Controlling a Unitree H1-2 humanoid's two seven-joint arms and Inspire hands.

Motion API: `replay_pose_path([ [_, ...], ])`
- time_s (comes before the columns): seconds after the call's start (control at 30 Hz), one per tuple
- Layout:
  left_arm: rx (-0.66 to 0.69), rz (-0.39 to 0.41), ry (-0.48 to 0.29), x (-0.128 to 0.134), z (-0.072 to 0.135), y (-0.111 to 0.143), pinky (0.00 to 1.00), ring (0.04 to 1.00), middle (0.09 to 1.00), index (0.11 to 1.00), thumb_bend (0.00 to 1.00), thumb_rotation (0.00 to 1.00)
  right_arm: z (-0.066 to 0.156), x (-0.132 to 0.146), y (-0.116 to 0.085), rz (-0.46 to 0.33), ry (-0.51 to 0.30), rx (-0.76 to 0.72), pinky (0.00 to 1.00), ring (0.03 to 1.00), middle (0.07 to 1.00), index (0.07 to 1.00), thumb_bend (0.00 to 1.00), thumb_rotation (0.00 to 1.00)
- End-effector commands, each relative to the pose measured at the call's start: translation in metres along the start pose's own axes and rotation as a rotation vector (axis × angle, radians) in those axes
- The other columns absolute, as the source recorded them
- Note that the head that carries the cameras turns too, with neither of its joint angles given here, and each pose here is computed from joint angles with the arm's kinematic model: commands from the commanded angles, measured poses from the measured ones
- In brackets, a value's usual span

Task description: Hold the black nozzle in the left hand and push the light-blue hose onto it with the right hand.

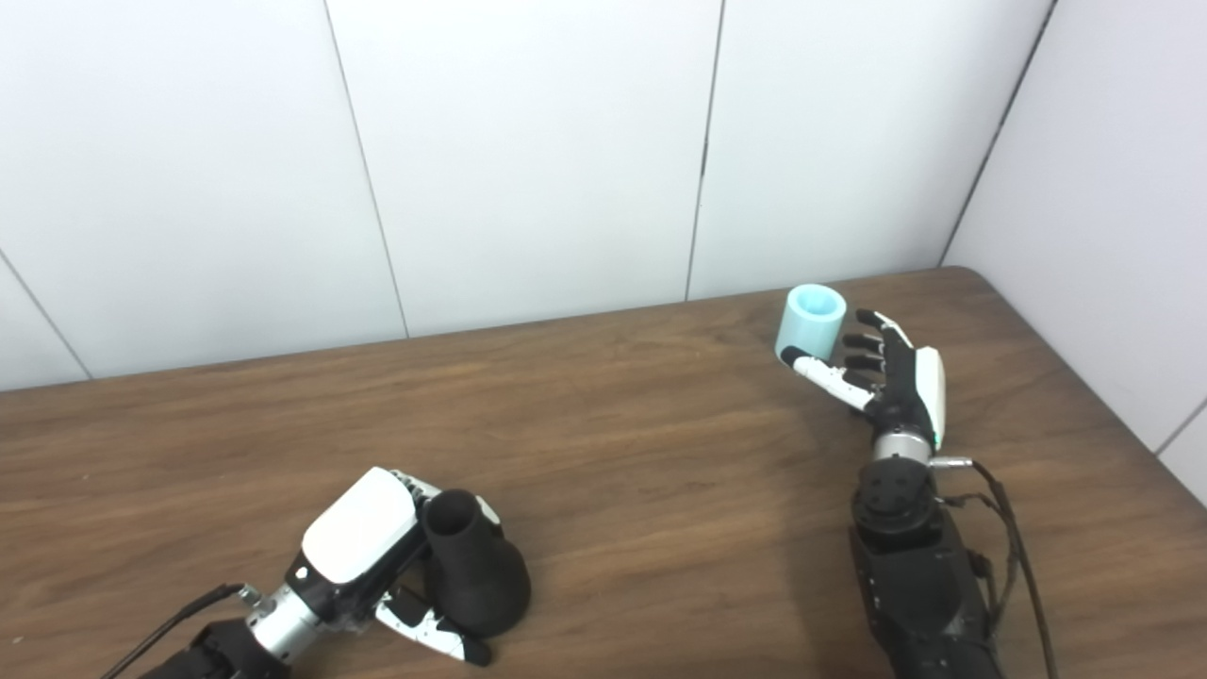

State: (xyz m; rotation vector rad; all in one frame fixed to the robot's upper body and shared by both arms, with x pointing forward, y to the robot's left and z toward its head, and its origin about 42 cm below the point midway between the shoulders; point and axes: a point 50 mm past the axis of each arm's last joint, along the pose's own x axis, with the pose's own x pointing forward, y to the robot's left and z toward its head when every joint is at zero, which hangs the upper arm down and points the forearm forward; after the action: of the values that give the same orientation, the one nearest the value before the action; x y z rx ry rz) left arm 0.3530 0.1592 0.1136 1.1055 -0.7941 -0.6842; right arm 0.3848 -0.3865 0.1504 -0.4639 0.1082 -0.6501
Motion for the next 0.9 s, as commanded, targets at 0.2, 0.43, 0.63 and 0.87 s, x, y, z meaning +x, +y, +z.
replay_pose_path([
  [0.2, -0.194, -0.202, 0.115, -0.085, 0.036, -0.094, 0.12, 0.181, 0.472, 0.483, 0.52, 0.00, 0.036, 0.014, -0.011, -0.169, -0.127, -0.023, 0.72, 0.866, 0.930, 0.878, 0.96, 0.40],
  [0.43, -0.200, -0.199, 0.121, -0.088, 0.035, -0.094, 0.12, 0.183, 0.472, 0.483, 0.52, 0.00, 0.038, 0.014, -0.010, -0.163, -0.126, -0.022, 0.77, 0.940, 1.000, 0.993, 0.95, 0.41],
  [0.63, -0.201, -0.197, 0.127, -0.091, 0.035, -0.093, 0.11, 0.172, 0.472, 0.483, 0.52, 0.00, 0.038, 0.021, -0.009, -0.084, -0.124, -0.023, 0.83, 0.949, 0.995, 0.991, 0.98, 0.46],
  [0.87, -0.211, -0.201, 0.136, -0.095, 0.034, -0.093, 0.10, 0.160, 0.472, 0.483, 0.52, 0.00, 0.038, 0.035, -0.002, 0.011, -0.114, -0.040, 0.82, 0.917, 0.978, 0.977, 1.00, 0.50],
])
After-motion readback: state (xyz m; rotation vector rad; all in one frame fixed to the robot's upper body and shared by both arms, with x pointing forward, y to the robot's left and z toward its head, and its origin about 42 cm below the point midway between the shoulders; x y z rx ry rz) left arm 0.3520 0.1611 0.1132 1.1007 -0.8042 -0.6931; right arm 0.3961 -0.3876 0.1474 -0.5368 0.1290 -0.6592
